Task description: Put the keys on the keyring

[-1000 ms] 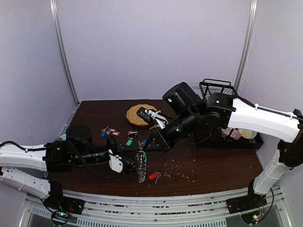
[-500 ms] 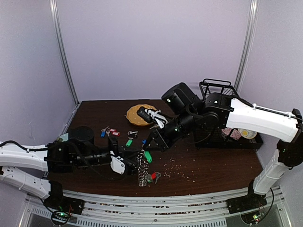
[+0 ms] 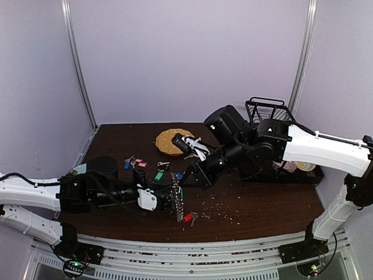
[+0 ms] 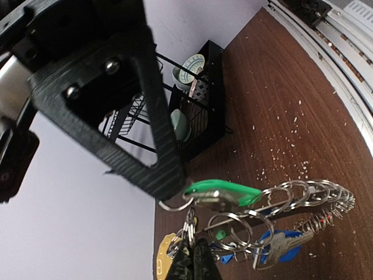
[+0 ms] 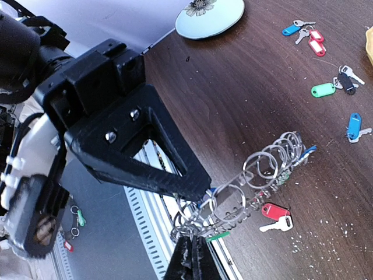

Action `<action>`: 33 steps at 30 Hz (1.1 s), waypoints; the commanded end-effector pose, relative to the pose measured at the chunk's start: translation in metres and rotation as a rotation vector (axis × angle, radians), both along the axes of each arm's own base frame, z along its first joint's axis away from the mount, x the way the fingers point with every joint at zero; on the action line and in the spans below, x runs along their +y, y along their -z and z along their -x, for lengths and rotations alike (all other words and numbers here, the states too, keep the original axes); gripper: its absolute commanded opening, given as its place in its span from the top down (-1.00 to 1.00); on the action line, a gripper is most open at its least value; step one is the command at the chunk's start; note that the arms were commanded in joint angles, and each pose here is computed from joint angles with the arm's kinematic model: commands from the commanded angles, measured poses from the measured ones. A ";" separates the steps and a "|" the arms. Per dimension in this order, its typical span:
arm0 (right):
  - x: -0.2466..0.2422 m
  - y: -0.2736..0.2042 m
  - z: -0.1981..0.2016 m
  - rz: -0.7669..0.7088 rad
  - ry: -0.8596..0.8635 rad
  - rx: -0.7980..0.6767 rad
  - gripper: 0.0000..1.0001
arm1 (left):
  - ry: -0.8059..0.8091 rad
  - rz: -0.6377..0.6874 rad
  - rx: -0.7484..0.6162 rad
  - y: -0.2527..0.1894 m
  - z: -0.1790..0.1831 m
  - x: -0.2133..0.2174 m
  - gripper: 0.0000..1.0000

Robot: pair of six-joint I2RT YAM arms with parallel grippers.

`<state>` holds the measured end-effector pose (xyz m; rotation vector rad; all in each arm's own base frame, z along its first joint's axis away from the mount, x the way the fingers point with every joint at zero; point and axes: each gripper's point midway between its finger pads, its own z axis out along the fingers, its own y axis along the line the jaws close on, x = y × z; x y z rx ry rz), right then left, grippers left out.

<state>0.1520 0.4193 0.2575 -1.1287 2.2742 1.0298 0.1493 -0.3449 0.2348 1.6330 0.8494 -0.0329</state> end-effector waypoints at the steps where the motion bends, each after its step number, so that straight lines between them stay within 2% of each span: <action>1: -0.015 -0.041 0.003 -0.145 -0.046 -0.169 1.00 | 0.054 0.206 0.134 -0.050 0.012 -0.009 1.00; 4: -0.027 -0.068 0.015 -0.283 -0.130 -0.329 1.00 | 0.163 0.261 0.258 -0.054 0.030 -0.010 1.00; 7: -0.042 -0.078 0.033 -0.393 -0.269 -0.559 1.00 | 0.271 0.262 0.337 -0.054 0.048 -0.013 1.00; 12: -0.057 -0.079 0.048 -0.426 -0.449 -0.880 1.00 | 0.346 0.159 0.450 -0.047 0.062 -0.026 1.00; 17: -0.050 -0.070 0.070 -0.395 -0.662 -1.005 1.00 | 0.425 0.134 0.506 -0.058 0.075 -0.032 1.00; 21: -0.055 -0.057 0.077 -0.306 -0.811 -1.129 1.00 | 0.490 0.122 0.519 -0.065 0.089 -0.037 1.00; 27: -0.059 -0.058 0.085 -0.248 -0.968 -1.264 1.00 | 0.518 0.060 0.515 -0.065 0.094 -0.042 1.00; 33: -0.059 -0.050 0.086 -0.195 -1.036 -1.370 1.00 | 0.561 0.043 0.500 -0.077 0.097 -0.048 1.00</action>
